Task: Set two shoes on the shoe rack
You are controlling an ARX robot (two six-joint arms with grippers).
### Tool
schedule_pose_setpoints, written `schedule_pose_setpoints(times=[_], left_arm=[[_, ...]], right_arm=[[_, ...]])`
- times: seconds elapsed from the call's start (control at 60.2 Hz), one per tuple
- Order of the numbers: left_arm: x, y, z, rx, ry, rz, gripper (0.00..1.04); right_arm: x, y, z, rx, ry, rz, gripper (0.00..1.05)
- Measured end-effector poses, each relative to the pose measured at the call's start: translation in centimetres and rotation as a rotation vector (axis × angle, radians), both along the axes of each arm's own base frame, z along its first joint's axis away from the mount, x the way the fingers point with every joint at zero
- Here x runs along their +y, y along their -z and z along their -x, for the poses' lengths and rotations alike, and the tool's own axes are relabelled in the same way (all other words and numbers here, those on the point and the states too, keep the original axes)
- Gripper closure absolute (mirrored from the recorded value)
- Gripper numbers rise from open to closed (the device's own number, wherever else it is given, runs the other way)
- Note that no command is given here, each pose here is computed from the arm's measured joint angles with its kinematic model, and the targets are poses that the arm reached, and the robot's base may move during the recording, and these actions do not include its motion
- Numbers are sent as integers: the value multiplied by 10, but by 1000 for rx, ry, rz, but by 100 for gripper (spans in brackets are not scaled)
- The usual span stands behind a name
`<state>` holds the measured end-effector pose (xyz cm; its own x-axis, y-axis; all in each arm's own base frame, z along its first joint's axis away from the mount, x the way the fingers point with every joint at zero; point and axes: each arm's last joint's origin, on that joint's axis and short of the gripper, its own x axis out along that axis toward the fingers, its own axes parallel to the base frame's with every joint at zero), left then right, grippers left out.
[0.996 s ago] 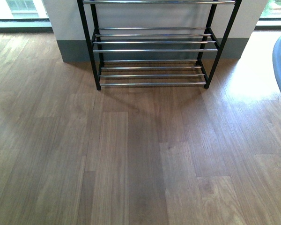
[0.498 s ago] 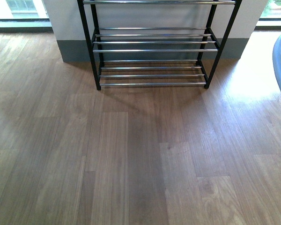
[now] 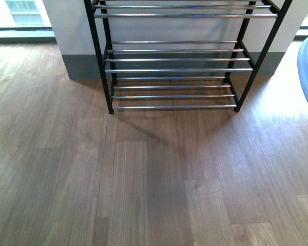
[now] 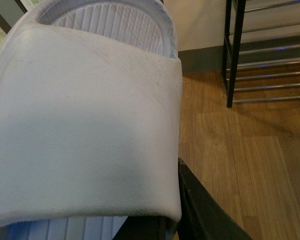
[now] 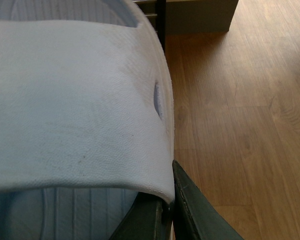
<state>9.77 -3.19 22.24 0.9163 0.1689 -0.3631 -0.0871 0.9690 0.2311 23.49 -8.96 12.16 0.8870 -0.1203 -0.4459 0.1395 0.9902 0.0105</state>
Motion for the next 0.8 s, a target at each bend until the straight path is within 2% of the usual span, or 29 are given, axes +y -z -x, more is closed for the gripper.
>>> schedule_pose_setpoints(times=[0.797], left_arm=[[0,0,0,3,-2,-3,103]], right_arm=[[0,-1,-1,-3,-2,1,103]])
